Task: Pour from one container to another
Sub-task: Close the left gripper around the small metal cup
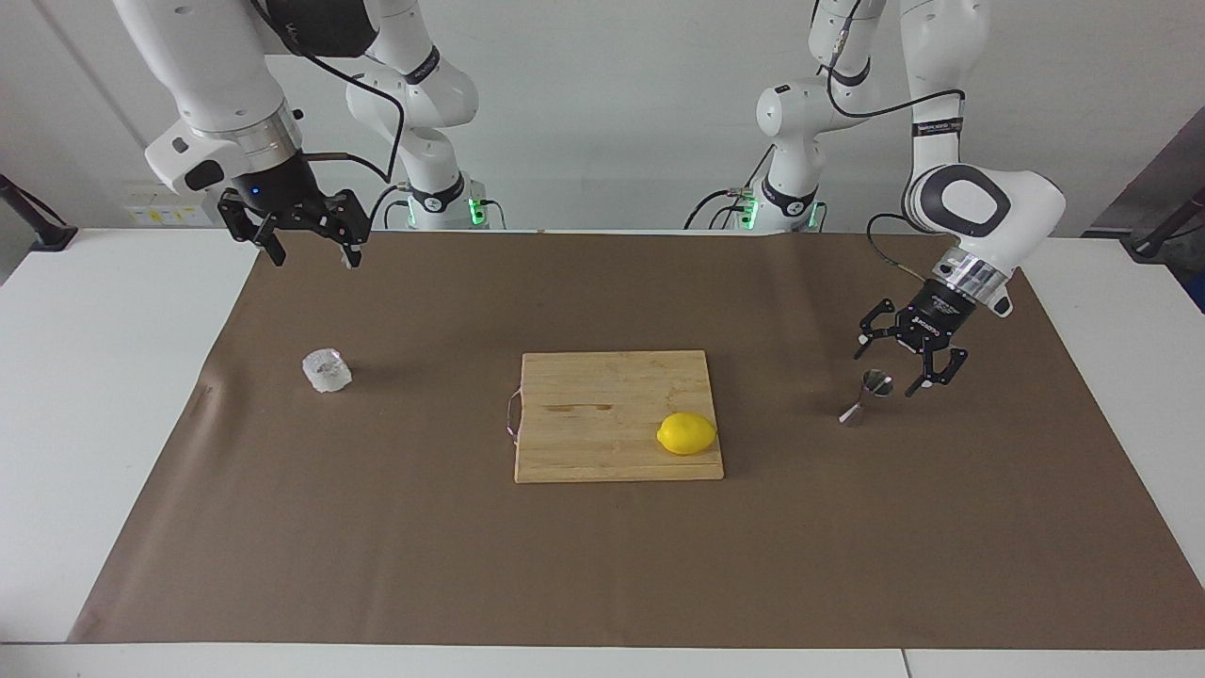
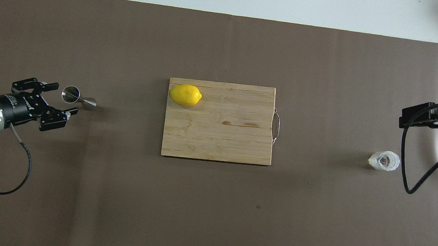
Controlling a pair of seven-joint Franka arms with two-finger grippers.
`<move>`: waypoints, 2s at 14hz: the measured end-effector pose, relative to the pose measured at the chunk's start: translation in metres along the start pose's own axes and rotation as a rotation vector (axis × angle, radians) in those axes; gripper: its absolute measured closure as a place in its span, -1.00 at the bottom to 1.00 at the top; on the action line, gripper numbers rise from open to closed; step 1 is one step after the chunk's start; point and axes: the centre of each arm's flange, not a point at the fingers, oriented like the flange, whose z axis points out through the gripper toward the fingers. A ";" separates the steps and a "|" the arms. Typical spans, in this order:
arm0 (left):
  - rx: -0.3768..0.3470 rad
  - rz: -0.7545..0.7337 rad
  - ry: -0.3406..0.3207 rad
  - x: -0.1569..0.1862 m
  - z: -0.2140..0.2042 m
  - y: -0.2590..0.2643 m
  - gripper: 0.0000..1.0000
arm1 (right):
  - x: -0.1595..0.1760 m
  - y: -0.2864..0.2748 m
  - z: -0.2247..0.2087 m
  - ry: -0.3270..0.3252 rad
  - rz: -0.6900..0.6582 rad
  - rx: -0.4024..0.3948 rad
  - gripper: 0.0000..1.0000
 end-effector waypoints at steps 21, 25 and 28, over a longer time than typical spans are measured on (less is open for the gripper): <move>-0.016 -0.002 0.004 -0.002 0.007 -0.003 -0.37 | 0.000 0.000 0.000 0.000 0.000 0.000 -1.00; -0.017 -0.002 0.004 -0.002 0.007 -0.003 -0.25 | 0.000 0.000 0.000 0.000 0.000 0.000 -1.00; -0.017 -0.002 0.004 -0.003 0.007 -0.003 -0.22 | 0.000 0.000 0.000 0.000 0.000 0.000 -1.00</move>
